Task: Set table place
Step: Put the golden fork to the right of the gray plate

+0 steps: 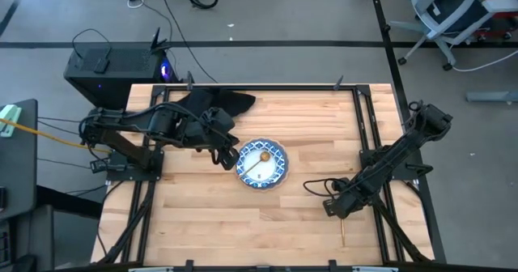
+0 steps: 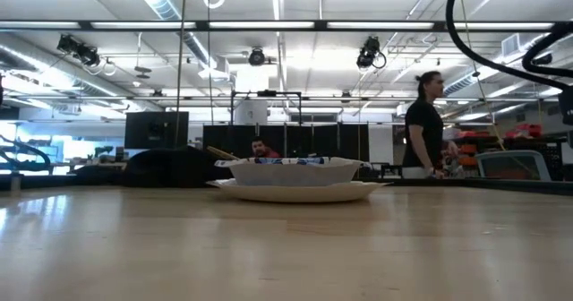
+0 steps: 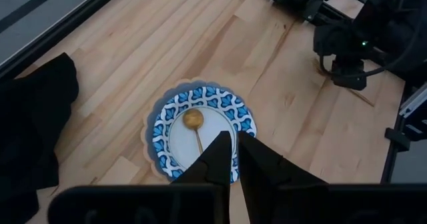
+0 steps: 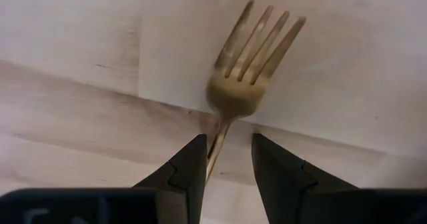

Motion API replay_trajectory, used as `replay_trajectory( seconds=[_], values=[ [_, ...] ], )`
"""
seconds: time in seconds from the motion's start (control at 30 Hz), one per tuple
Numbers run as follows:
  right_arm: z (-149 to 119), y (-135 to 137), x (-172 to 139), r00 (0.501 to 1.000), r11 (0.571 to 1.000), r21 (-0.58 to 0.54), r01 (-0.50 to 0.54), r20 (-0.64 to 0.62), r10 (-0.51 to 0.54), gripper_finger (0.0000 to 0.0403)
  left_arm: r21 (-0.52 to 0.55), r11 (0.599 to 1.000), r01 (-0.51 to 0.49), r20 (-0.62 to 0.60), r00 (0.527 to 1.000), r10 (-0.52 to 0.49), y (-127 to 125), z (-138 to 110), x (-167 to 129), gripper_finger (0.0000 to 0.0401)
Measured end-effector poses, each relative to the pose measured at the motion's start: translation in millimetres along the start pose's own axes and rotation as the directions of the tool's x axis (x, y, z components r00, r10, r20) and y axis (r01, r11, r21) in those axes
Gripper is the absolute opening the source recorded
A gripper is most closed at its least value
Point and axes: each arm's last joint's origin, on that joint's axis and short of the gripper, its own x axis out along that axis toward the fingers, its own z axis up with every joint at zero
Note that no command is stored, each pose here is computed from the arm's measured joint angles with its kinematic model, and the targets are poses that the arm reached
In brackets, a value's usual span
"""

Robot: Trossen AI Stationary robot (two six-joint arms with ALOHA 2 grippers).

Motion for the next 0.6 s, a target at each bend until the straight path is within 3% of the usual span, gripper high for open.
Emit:
replay_trajectory(
  seconds=[0.37, 0.47, 0.6],
  values=[
    [1.0, -0.8, 1.8, 1.0, 1.0, 0.01, -0.008, -0.001, 0.008, 0.0121, 0.001, 1.0, 0.0, -0.001, 1.0, 0.0, -0.1, 0.0, 0.3, 0.0035],
    [1.2, -1.0, 2.1, 1.0, 1.0, 0.013, -0.004, -0.002, 0.004, 0.0098, 0.002, 1.0, -0.001, 0.0, 1.0, 0.001, -0.1, 0.0, 0.3, 0.003],
    [1.0, -0.7, 2.3, 1.0, 1.0, 0.013, -0.006, -0.007, 0.006, 0.0036, 0.002, 1.0, 0.0, -0.001, 1.0, 0.0, -0.1, 0.0, 0.3, 0.0025]
  ],
)
